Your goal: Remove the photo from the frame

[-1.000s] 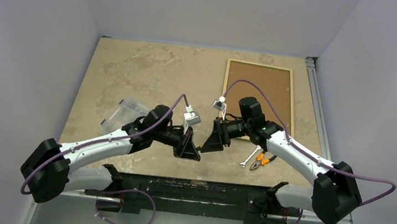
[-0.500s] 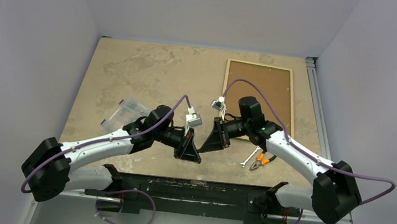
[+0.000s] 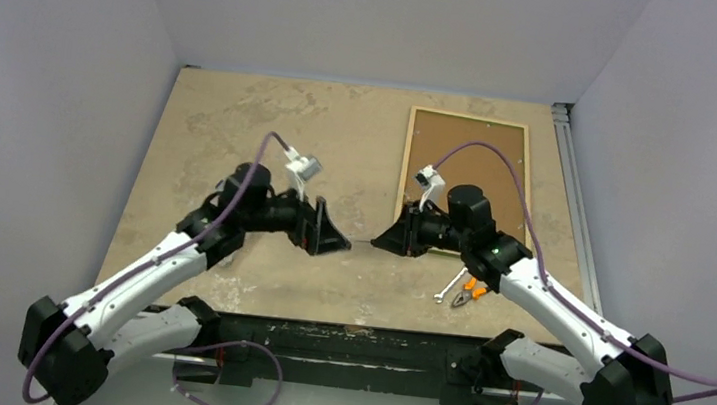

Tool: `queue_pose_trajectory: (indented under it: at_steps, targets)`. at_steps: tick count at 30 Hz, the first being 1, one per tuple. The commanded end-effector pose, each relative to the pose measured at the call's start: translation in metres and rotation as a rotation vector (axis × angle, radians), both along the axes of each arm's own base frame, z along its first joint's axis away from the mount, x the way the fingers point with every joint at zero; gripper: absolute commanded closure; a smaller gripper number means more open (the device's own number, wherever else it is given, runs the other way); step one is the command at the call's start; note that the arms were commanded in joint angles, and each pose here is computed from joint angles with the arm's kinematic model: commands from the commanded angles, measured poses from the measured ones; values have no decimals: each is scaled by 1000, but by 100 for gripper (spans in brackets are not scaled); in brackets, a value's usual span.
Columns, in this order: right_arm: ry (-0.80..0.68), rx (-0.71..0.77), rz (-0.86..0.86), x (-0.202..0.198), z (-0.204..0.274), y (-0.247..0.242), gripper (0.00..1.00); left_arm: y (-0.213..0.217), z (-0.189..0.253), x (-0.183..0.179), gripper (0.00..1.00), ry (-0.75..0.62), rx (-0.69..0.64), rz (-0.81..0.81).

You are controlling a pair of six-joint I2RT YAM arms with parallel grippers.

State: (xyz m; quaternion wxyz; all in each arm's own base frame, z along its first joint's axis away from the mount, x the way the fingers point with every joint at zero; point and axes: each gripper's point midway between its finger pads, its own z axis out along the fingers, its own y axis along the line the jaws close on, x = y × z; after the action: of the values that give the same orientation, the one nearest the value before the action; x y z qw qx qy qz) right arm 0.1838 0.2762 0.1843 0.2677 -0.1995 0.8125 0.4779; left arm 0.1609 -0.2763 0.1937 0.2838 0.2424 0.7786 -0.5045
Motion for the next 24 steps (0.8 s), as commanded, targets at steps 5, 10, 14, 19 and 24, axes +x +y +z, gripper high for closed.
queue_pose_trajectory:
  at_steps: [5,10,14,19,24]
  targets:
    - [-89,-367,-699,93,-39,-98,100,102,62,84,0,-37,208,583]
    - [-109,-445,-763,125,-48,-110,100,110,74,102,0,-160,248,608]
    - [-134,-463,-770,145,-49,-105,100,105,50,107,0,-131,283,571]
    - [-157,-499,-767,161,-58,-102,100,98,34,102,1,-92,296,510]
    - [-156,-483,-758,172,-63,-93,100,98,41,105,1,-127,286,509]
